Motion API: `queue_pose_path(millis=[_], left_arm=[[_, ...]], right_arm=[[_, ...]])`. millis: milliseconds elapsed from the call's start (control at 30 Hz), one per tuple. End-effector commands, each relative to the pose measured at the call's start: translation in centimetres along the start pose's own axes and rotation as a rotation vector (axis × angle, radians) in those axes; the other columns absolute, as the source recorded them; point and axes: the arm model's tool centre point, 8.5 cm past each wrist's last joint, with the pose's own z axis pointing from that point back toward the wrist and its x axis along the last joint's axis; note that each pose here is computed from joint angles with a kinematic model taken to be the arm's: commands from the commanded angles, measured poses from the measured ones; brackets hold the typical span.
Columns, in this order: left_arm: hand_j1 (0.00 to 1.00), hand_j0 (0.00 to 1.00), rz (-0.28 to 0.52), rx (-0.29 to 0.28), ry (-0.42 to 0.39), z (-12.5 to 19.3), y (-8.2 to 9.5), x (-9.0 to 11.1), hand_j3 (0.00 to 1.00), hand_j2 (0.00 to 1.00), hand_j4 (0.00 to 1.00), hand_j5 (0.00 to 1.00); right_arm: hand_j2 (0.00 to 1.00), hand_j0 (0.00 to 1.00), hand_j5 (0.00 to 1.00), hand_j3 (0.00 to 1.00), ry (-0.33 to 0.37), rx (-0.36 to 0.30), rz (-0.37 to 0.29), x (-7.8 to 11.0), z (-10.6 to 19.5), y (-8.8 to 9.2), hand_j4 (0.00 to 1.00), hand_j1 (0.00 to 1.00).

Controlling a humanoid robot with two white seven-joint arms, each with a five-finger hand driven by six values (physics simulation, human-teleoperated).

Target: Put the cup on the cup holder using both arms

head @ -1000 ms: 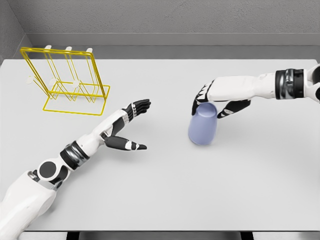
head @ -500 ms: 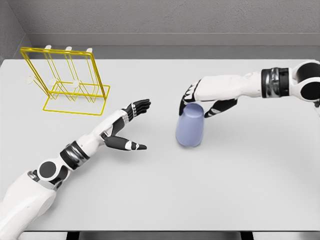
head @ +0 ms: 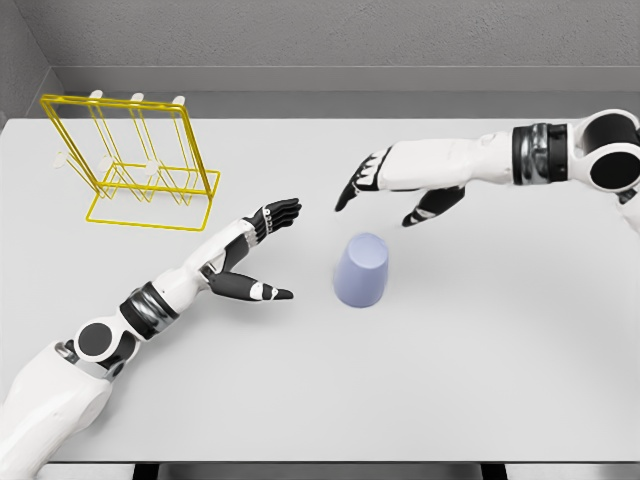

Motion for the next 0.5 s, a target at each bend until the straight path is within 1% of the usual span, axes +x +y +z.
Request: queue_pose_path(millis=[0, 33, 100, 233, 333, 367, 400, 433, 467], left_arm=[[1.00, 1.00, 0.002, 0.003, 0.002, 0.1, 0.1, 0.0, 1.00, 1.00, 1.00, 1.00], [1.00, 1.00, 0.000, 0.005, 0.007, 0.3, 0.3, -0.1, 1.00, 1.00, 1.00, 1.00], [1.00, 1.00, 0.002, -0.017, 0.008, 0.3, 0.2, -0.1, 1.00, 1.00, 1.00, 1.00], [1.00, 1.00, 0.004, -0.019, 0.002, 0.2, 0.0, -0.1, 1.00, 1.00, 1.00, 1.00], [1.00, 1.00, 0.008, -0.019, 0.000, 0.1, -0.2, -0.1, 1.00, 1.00, 1.00, 1.00], [1.00, 1.00, 0.012, -0.019, -0.001, 0.0, -0.3, -0.2, 1.00, 1.00, 1.00, 1.00], [1.00, 1.00, 0.015, -0.019, -0.003, 0.0, -0.4, -0.2, 1.00, 1.00, 1.00, 1.00], [1.00, 1.00, 0.018, -0.020, -0.006, -0.2, -0.6, -0.2, 1.00, 1.00, 1.00, 1.00], [1.00, 1.00, 0.029, -0.018, -0.015, -0.7, -1.1, -0.3, 1.00, 1.00, 1.00, 1.00]], right_arm=[[1.00, 1.00, 1.00, 1.00, 0.048, -0.001, -0.010, -0.7, 2.0, 0.1, 1.00, 1.00], [1.00, 1.00, 1.00, 1.00, 0.068, -0.005, -0.008, -1.0, 2.9, 0.0, 1.00, 1.00], [1.00, 1.00, 1.00, 1.00, 0.093, -0.004, -0.008, -1.4, 4.1, 0.1, 1.00, 1.00], [1.00, 1.00, 1.00, 1.00, 0.125, -0.004, 0.000, -1.7, 5.7, 0.0, 1.00, 1.00], [1.00, 1.00, 1.00, 1.00, 0.133, 0.003, -0.007, -1.8, 6.0, 0.5, 1.00, 1.00], [1.00, 1.00, 1.00, 1.00, 0.150, 0.008, -0.013, -2.1, 6.8, 0.8, 1.00, 1.00], [1.00, 1.00, 1.00, 1.00, 0.156, 0.010, -0.019, -2.2, 7.0, 1.1, 1.00, 1.00], [1.00, 1.00, 1.00, 1.00, 0.158, 0.009, -0.021, -2.3, 7.0, 1.1, 1.00, 1.00], [1.00, 1.00, 1.00, 1.00, 0.172, 0.010, -0.035, -2.8, 7.3, 1.4, 1.00, 1.00]])
